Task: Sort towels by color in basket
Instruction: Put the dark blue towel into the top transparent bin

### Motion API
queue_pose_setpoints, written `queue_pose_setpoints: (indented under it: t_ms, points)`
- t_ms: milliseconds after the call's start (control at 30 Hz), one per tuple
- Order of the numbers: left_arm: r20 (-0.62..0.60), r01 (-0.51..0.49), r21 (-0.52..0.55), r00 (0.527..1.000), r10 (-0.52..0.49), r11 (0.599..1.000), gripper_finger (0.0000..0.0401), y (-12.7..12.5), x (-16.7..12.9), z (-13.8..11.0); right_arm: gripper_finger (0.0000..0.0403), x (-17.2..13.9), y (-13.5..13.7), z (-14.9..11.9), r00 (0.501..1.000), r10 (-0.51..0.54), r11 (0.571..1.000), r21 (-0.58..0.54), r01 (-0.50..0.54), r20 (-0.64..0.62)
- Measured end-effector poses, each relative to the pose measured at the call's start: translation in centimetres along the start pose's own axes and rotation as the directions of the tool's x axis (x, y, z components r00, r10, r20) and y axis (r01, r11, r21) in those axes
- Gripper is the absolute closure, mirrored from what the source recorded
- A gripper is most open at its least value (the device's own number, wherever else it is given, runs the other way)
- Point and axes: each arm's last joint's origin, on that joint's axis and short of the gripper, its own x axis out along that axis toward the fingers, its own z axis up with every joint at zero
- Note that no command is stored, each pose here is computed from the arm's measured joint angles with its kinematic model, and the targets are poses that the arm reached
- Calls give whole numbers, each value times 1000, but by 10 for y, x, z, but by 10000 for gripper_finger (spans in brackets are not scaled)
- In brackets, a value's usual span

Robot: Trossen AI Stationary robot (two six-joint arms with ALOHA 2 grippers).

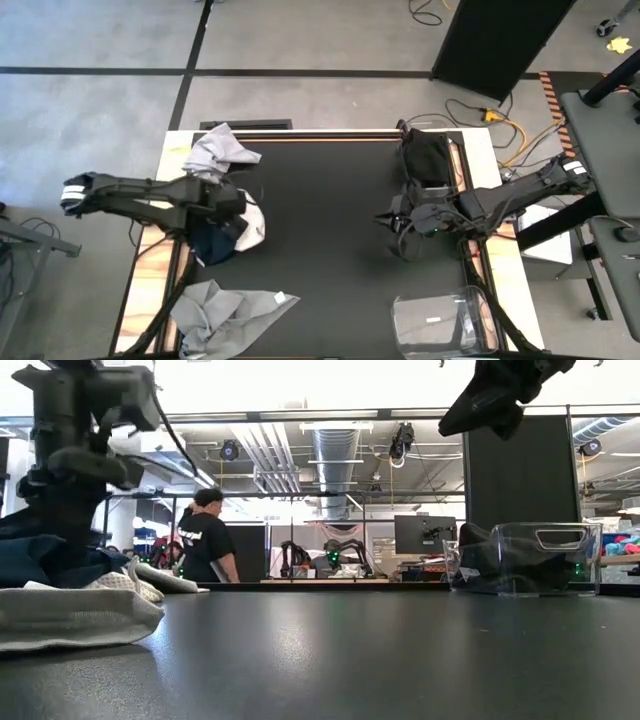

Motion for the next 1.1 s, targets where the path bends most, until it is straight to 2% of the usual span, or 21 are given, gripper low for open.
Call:
queue_pose_setpoints:
  t_ms: [167, 267, 367, 500, 567, 667, 800, 900, 967, 1100]
  points:
    - [-96, -94, 1, 991, 94, 996, 178, -7, 16, 4, 364, 2, 1, -1, 1000, 3, 1000, -2, -4, -12]
    - [-138, -142, 37, 980, 146, 989, 197, -10, 26, 4, 364, 3, 1, -2, 1000, 0, 1000, -7, 0, -22]
    - [-165, -189, 82, 966, 200, 979, 242, -12, 33, 3, 364, 4, 1, -3, 999, -4, 1000, -12, 3, -32]
    - [-202, -237, 124, 945, 258, 964, 350, -16, 31, 1, 364, 5, 1, -4, 999, -2, 1000, -15, 1, -39]
    - [-217, -254, 138, 935, 280, 957, 386, -19, 21, 3, 364, 4, 1, -4, 999, -1, 1000, -17, 1, -40]
    - [-246, -215, 181, 935, 256, 960, 383, -27, -5, 8, 364, 4, 1, -4, 999, -1, 1000, -18, 0, -40]
    - [-251, -158, 224, 944, 213, 962, 394, -32, -56, 16, 364, 5, 1, -4, 999, -1, 1000, -19, 1, -41]
    - [-131, -34, 266, 989, 71, 963, 396, -37, -96, 25, 365, 5, 1, -4, 999, -1, 1000, -19, 0, -40]
    - [-57, 37, 278, 998, -22, 960, 396, -37, -122, 28, 364, 4, 1, -4, 999, -1, 1000, -19, 0, -39]
    - [35, 86, 267, 994, -99, 960, 396, -31, -153, 29, 365, 4, 1, -4, 999, 3, 1000, -17, -4, -44]
